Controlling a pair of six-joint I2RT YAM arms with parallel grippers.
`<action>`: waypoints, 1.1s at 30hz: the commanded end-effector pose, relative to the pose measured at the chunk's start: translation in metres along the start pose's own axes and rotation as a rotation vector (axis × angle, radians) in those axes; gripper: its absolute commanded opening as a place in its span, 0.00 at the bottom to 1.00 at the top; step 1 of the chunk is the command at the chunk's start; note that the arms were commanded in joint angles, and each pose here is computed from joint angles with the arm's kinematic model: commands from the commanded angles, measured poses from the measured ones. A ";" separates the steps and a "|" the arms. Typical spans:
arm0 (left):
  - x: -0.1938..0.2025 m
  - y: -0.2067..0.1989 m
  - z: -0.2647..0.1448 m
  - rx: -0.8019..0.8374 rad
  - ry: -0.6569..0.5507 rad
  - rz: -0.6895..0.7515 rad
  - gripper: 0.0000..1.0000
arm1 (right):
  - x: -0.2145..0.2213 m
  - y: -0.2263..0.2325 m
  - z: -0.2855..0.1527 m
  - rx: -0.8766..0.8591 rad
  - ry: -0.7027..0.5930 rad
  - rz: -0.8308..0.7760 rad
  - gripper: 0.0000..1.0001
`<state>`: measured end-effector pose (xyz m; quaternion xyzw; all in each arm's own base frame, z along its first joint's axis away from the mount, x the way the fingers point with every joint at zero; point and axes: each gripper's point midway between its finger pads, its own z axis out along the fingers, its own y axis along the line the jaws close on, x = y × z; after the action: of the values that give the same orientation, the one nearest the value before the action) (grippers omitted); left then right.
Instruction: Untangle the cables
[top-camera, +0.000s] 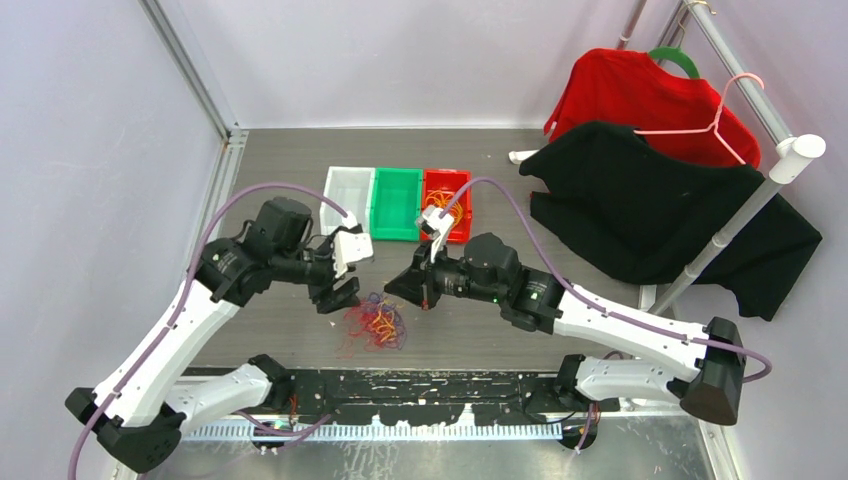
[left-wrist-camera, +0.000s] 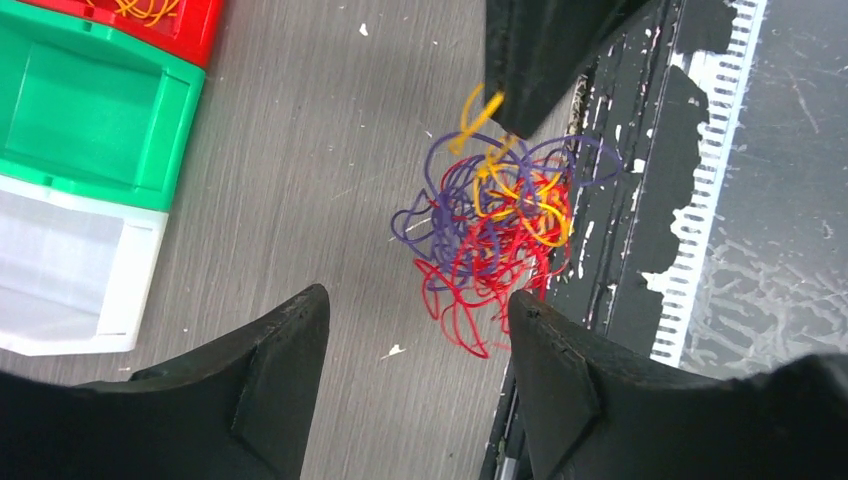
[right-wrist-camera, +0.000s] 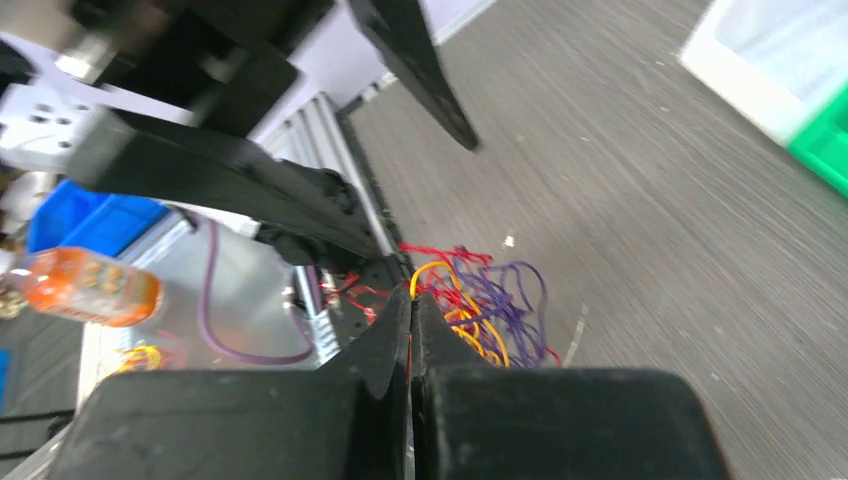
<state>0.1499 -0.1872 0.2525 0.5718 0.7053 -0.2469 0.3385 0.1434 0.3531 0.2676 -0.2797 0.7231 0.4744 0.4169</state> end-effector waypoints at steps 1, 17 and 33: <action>-0.030 0.011 0.001 -0.060 -0.172 0.107 0.65 | -0.043 0.059 -0.002 -0.251 -0.076 0.002 0.01; -0.057 -0.037 -0.025 0.093 -0.355 0.163 0.55 | -0.045 0.083 -0.002 -0.378 -0.059 0.085 0.01; -0.050 -0.029 -0.017 0.060 -0.339 0.132 0.04 | -0.042 0.081 0.002 -0.370 -0.050 0.118 0.01</action>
<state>0.1165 -0.2116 0.2912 0.5857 0.6001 -0.3481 0.4191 0.1021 0.3852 0.3013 -0.2997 0.6696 0.5991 0.3207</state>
